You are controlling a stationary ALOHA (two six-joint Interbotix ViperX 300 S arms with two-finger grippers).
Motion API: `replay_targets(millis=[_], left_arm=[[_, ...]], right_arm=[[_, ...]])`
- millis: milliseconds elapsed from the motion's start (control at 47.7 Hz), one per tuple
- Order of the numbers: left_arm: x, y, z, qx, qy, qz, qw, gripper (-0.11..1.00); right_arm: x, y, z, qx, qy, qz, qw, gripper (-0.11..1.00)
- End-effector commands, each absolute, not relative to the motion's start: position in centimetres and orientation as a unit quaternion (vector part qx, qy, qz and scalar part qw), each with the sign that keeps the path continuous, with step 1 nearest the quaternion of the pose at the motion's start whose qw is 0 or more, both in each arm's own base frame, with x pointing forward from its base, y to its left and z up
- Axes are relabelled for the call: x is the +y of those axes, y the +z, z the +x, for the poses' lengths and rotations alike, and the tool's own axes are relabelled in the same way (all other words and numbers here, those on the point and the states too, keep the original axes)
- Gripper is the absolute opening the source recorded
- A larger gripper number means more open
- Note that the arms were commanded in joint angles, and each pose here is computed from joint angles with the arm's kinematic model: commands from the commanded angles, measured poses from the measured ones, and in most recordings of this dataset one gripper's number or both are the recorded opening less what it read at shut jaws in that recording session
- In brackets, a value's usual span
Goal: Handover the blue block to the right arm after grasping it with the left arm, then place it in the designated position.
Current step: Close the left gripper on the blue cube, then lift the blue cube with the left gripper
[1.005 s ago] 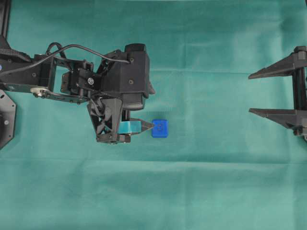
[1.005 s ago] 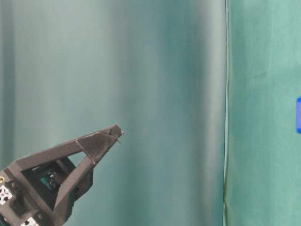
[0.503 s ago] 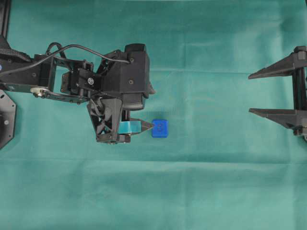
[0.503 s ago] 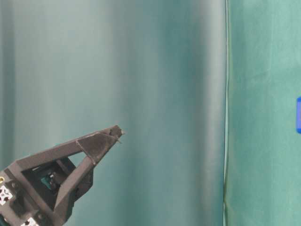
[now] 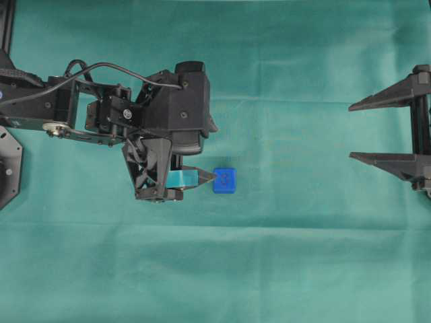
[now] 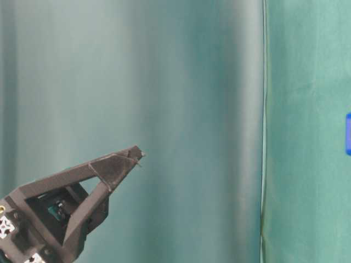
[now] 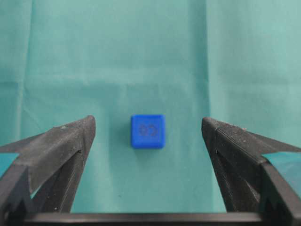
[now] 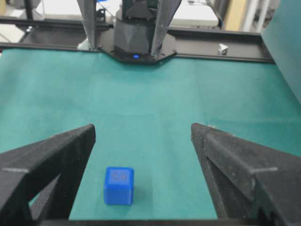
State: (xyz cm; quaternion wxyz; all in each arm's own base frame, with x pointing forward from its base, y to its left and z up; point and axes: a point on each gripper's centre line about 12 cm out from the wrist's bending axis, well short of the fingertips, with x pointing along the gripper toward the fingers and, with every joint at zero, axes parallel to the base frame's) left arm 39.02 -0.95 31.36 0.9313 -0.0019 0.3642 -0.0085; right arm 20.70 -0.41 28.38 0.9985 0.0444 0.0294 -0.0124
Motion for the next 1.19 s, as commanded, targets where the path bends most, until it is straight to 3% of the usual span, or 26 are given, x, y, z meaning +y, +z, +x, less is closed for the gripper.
replay_targets(millis=[0,440,1173], left_arm=[[-1.1,32.4,39.0,0.348,-0.010,-0.001,0.937,1.00],[-1.1,29.8,38.9,0.343,-0.010,-0.001,0.939,1.00],[-1.0,17.4,42.2,0.376,-0.008,-0.001,0.926,1.00]], right_arm=[[-0.5,29.4,21.0,0.016,-0.013,0.047,0.999,0.93],[-0.5,29.4,21.0,0.016,-0.013,0.046,0.999,0.93],[-0.5,28.5,21.5,0.036,-0.014,0.046,0.998,0.93]])
